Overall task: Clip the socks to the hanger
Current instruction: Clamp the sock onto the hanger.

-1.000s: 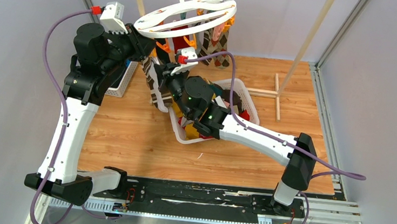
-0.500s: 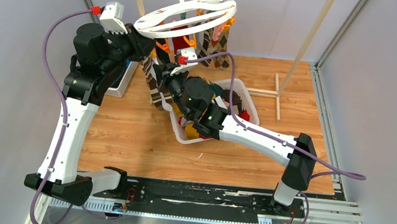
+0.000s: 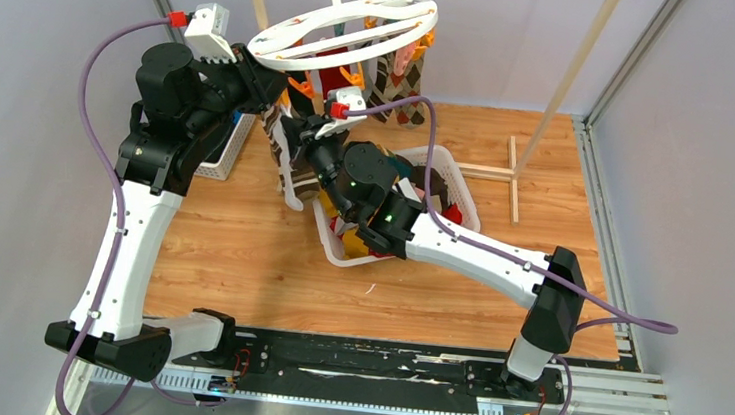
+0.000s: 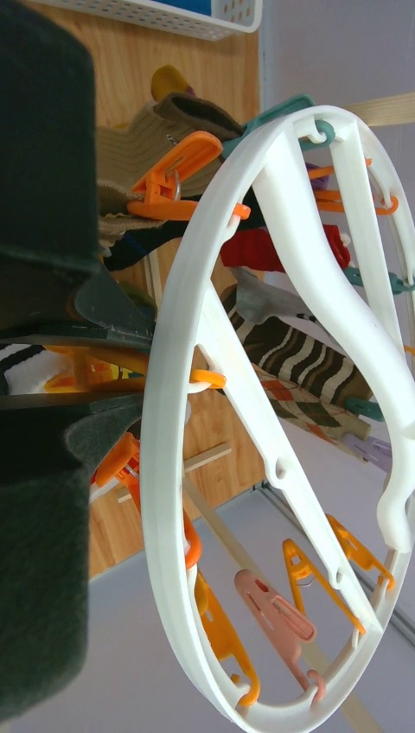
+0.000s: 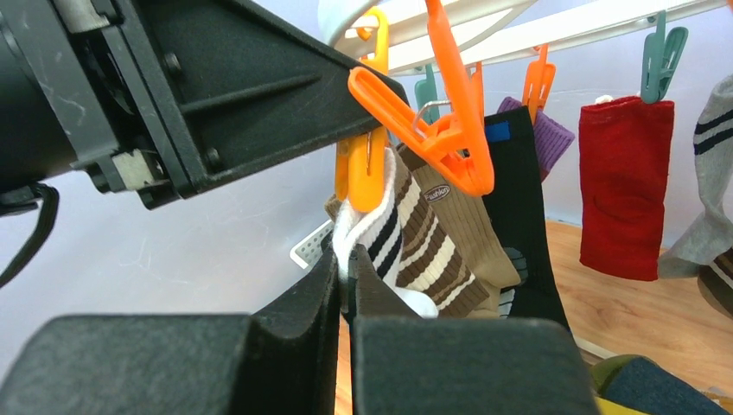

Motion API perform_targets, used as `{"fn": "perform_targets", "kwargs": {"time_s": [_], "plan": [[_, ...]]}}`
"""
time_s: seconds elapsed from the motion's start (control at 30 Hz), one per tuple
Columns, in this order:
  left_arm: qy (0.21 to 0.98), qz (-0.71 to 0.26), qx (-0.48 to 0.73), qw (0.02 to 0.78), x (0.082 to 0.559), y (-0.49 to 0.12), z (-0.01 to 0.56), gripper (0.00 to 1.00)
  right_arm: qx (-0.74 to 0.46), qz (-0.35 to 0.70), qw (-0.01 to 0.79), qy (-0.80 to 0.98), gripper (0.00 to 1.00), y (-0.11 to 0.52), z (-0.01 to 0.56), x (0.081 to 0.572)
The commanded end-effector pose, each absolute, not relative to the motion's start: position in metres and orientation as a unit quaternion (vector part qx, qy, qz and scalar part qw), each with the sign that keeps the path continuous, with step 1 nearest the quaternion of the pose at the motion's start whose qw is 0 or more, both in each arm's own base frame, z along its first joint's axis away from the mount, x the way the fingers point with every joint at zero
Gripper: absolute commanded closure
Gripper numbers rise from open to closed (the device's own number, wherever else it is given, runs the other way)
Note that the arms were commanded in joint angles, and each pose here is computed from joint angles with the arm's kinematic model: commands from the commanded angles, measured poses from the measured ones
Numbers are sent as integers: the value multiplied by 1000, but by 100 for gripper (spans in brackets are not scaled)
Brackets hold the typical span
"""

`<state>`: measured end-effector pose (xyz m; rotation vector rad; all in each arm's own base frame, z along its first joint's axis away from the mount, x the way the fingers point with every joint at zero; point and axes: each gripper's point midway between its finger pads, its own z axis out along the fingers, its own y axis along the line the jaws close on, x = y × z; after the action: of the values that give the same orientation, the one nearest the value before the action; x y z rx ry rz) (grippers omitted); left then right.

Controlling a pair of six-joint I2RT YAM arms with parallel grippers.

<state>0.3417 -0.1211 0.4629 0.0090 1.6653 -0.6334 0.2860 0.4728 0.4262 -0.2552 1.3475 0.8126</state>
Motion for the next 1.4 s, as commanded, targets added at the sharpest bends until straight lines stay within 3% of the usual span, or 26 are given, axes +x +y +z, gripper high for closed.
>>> {"fn": "perform_targets", "kwargs": {"time_s": [0.0, 0.43, 0.67, 0.83, 0.93, 1.07, 1.13, 1.27, 1.37], "plan": [[746, -249, -13, 618, 341, -109, 449, 99, -106, 385, 712, 577, 100, 475, 455, 278], [746, -244, -11, 620, 342, -107, 449, 98, -108, 390, 713, 573, 100, 479, 459, 278], [746, -240, -12, 621, 340, -106, 448, 70, -102, 387, 713, 576, 100, 478, 457, 281], [743, -235, -14, 626, 339, -103, 450, 59, -96, 393, 706, 581, 100, 477, 455, 287], [742, -231, -15, 629, 339, -102, 450, 54, -95, 400, 701, 582, 89, 476, 455, 288], [741, -224, -16, 632, 339, -99, 449, 50, -97, 406, 697, 583, 58, 473, 453, 287], [742, -220, -16, 633, 339, -98, 448, 50, -94, 411, 692, 586, 48, 468, 452, 288], [741, -216, -15, 636, 339, -96, 448, 50, -90, 433, 670, 596, 36, 451, 445, 293], [741, -214, -14, 637, 339, -96, 448, 50, -94, 467, 642, 601, 33, 432, 440, 294]]}}
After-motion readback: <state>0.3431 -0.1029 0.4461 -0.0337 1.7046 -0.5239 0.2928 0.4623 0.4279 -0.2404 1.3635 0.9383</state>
